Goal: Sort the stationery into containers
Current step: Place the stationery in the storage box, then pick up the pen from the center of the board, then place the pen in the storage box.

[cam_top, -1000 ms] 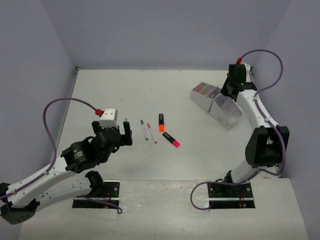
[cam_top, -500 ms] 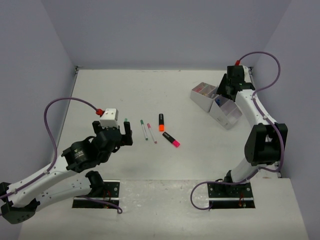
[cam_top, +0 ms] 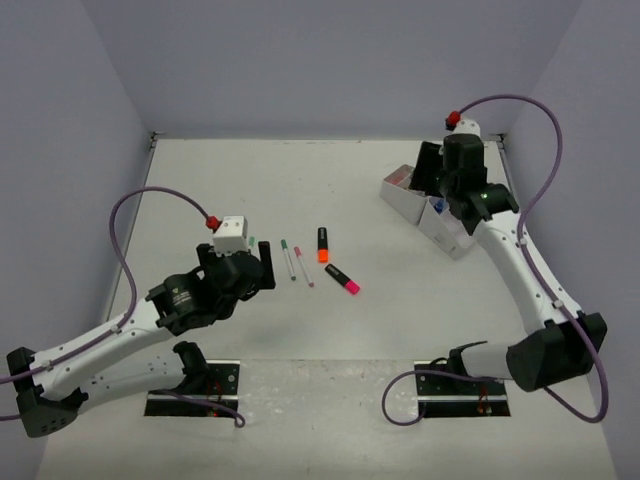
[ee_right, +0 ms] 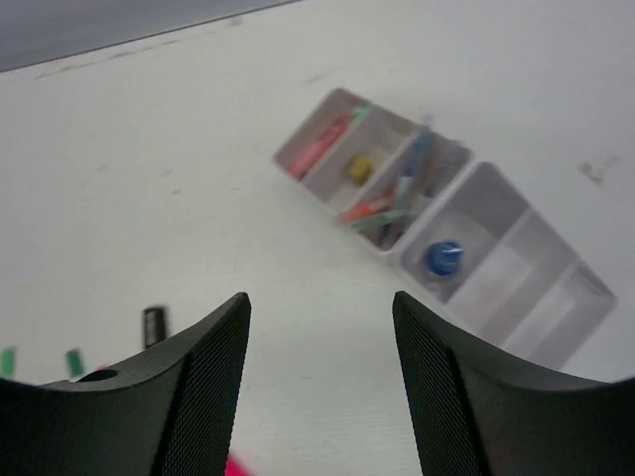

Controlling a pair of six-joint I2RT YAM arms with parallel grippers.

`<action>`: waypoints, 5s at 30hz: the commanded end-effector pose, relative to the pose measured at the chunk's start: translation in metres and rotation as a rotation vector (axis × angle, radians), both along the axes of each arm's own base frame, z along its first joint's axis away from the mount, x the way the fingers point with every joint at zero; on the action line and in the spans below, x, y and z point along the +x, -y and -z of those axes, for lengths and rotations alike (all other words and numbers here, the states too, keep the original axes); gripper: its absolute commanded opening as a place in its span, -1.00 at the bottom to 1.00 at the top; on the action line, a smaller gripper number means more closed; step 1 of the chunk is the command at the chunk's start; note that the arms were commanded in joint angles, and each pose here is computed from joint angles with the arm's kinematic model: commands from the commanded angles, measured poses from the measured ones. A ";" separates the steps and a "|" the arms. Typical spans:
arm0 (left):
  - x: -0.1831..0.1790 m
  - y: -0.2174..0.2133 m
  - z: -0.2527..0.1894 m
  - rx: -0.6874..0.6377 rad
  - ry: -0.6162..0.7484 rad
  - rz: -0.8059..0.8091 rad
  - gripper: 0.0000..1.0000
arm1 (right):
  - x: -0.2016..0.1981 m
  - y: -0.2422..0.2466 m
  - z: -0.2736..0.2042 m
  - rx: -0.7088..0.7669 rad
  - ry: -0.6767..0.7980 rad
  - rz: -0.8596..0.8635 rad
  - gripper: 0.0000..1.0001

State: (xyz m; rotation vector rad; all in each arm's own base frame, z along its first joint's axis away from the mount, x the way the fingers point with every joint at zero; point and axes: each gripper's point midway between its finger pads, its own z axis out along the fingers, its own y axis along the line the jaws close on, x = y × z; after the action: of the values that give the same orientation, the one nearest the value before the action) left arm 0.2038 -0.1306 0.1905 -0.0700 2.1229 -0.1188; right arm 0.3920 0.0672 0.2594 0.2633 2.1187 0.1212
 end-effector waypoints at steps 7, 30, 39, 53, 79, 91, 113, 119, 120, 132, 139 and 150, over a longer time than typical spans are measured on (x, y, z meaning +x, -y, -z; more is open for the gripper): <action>0.020 0.044 0.009 -0.079 -0.042 -0.029 1.00 | -0.056 -0.105 0.057 0.064 -0.087 -0.391 0.22; 0.192 0.177 0.137 0.195 -0.337 0.019 0.44 | -0.090 -0.049 0.048 0.123 0.142 -0.135 0.71; 0.184 0.167 0.175 0.190 -0.407 0.013 0.03 | -0.093 -0.059 0.046 0.153 0.139 -0.188 0.70; 0.176 0.150 0.200 0.166 -0.460 0.001 -0.95 | -0.093 -0.066 0.049 0.164 0.141 -0.222 0.68; 0.137 0.153 -0.060 -0.666 -0.046 -0.058 -1.00 | -0.133 -0.221 0.027 0.555 0.150 -0.928 0.20; 0.123 0.171 -0.068 -0.699 -0.069 0.025 -1.00 | -0.116 -0.245 0.006 0.560 0.154 -0.903 -0.33; 0.126 0.117 -0.114 -0.446 0.124 -0.008 1.00 | -0.123 -0.141 0.060 0.537 -0.058 -0.406 -1.00; 0.112 0.103 -0.110 -0.354 0.136 0.060 1.00 | -0.119 -0.044 0.065 0.467 -0.015 -0.117 -1.00; 0.109 0.101 -0.105 -0.347 0.125 0.067 1.00 | -0.116 -0.028 0.066 0.466 -0.005 -0.070 -1.00; 0.088 0.093 -0.086 -0.311 0.094 0.139 1.00 | -0.072 0.062 0.070 0.441 -0.047 0.160 -1.00; 0.084 0.092 -0.071 -0.279 0.078 0.162 1.00 | -0.051 0.077 0.075 0.486 -0.108 0.139 -1.00; 0.082 0.101 -0.048 -0.265 0.022 0.199 1.00 | -0.043 0.076 0.104 0.514 -0.207 0.135 -1.00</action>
State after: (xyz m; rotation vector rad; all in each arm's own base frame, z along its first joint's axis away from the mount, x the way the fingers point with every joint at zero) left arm 0.2856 -0.2263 0.2428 -0.0618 2.0746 -0.5064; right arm 0.3429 -0.0101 0.1521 0.7854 2.2312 0.5596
